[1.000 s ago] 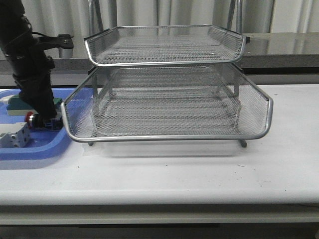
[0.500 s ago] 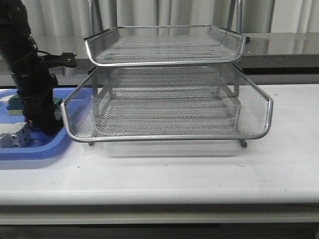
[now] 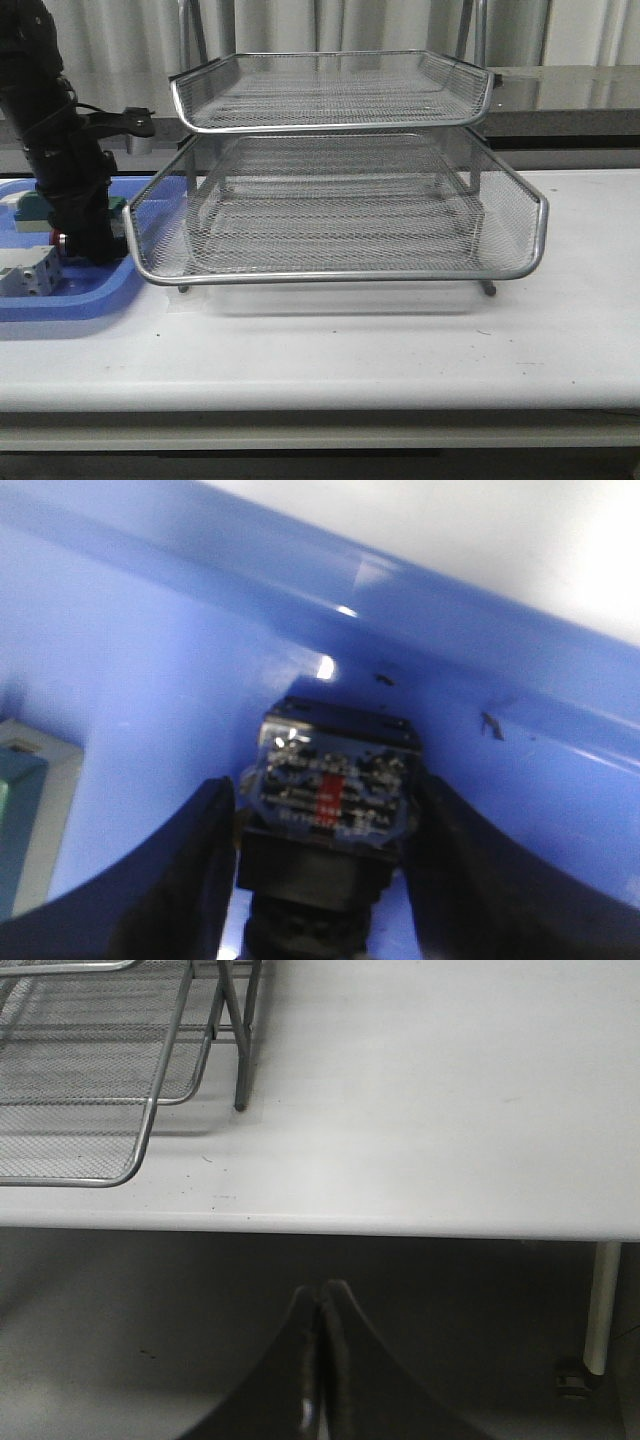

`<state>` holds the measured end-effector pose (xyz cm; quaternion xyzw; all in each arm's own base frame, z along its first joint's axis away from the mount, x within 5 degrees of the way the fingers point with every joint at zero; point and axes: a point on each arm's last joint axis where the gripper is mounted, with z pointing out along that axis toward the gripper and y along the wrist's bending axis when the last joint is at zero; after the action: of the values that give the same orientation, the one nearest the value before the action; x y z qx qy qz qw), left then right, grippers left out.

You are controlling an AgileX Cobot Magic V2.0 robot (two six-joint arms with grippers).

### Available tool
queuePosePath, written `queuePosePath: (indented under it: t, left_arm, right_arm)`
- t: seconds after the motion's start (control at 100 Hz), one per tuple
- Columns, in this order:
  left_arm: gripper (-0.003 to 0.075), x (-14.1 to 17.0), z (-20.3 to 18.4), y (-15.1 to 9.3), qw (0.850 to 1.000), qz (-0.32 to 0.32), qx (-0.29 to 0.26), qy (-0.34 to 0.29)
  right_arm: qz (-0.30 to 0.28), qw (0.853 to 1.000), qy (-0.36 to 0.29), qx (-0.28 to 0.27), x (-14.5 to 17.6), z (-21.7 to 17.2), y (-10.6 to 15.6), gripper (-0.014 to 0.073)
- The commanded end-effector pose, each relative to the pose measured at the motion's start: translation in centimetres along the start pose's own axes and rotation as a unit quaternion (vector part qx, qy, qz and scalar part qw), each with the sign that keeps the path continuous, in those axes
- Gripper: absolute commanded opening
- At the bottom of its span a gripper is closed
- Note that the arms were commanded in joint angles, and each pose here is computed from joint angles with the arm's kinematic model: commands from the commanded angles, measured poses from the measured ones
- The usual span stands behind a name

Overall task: Place button on rack with both arms
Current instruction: 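Lift the red push button and carry it over the pulled-out middle tray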

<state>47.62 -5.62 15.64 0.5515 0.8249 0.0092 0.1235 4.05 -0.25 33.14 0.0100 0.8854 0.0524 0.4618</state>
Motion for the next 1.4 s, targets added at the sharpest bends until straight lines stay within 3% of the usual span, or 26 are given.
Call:
queuePosePath:
  t: [0.0,0.24,0.62,0.93,1.14,1.39]
  left_arm:
    - [0.0108,-1.1,-3.5,0.6,0.999,0.001,-0.043,-0.031]
    - [-0.002,-1.1,-4.5,0.6,0.999,-0.003,-0.034,-0.027]
    - [-0.002,-0.7,-11.0,1.5,0.998,-0.059,-0.023,-0.029]
    - [-0.002,-0.4,-15.9,1.1,0.991,-0.104,-0.059,-0.064]
    - [-0.002,-0.1,-19.4,-0.6,0.987,-0.115,-0.077,-0.079]
    - [-0.002,1.3,-23.7,-4.8,0.986,-0.114,-0.086,-0.09]
  right_arm:
    - [-0.005,0.999,-0.043,0.0,-1.3,-0.6,0.1,-0.0069]
    - [-0.005,0.999,-0.043,0.0,-1.3,-0.6,0.1,-0.0069]
    - [-0.005,0.999,-0.043,0.0,-1.3,-0.6,0.1,-0.0069]
    - [-0.005,0.999,-0.043,0.0,-1.3,-0.6,0.1,-0.0069]
    - [-0.005,0.999,-0.043,0.0,-1.3,-0.6,0.1,-0.0069]
    - [-0.005,0.999,-0.043,0.0,-1.3,-0.6,0.1,-0.0069]
